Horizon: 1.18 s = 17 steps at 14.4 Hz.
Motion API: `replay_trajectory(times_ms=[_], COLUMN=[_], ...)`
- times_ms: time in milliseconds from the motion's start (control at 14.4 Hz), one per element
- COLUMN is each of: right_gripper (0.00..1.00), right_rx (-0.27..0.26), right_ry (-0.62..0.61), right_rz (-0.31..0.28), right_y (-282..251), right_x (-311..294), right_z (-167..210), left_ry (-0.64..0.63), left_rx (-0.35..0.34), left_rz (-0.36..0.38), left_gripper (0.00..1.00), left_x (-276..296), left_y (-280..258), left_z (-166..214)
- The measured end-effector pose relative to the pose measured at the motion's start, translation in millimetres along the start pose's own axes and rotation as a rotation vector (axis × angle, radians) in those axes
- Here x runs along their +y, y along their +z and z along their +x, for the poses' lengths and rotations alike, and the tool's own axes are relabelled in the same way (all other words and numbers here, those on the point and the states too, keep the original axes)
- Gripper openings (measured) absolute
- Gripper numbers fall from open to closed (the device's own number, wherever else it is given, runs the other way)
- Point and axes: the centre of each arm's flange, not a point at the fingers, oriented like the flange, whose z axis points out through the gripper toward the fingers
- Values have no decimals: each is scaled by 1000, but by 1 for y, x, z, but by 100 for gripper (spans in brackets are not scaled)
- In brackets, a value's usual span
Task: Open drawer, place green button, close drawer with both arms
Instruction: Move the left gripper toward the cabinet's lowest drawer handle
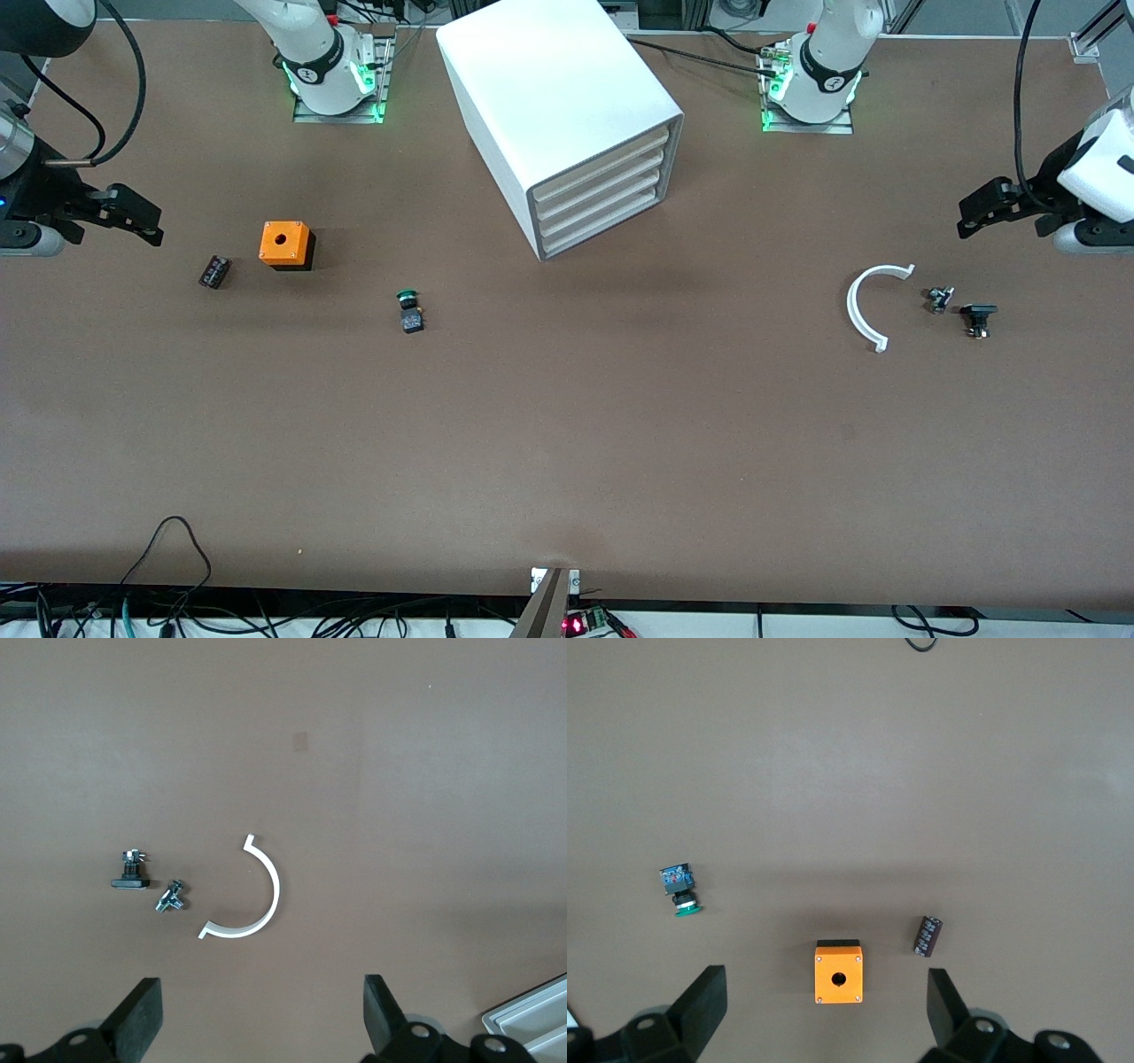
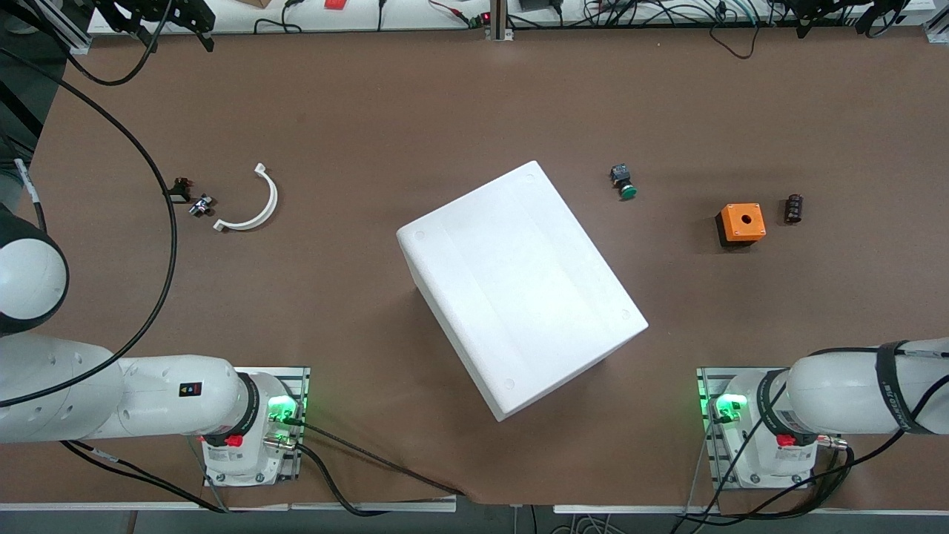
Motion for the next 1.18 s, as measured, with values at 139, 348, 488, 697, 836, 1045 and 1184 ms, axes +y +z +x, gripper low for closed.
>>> replay_trajectory(times_ms=[139,348,488,697,836,1045,1184], right_gripper=[100,100,100,100,100,100,100], right_rx=[0,-1,-9,-21,-21,-22,-22], right_ry=[2,3,3,3,3,3,3], right_rz=[0,0,0,0,0,0,0], right_y=[0,0,1,2,2,2,2], right_x=[0,0,0,0,0,0,0], right_z=[0,0,-1,-2,-2,-2,-2], left_ry=[2,7,13,24,25,28,43], left_rx=[-20,-41,-40,-29,-35,-87,-137], left_rz=[-1,-3,-3,-4,-4,-18,-73], left_gripper=[100,100,100,100,100,100,100], left_x=[1,2,5,12,12,15,32], left_y=[11,28,28,23,26,55,82], left_z=[5,16,19,20,21,33,41])
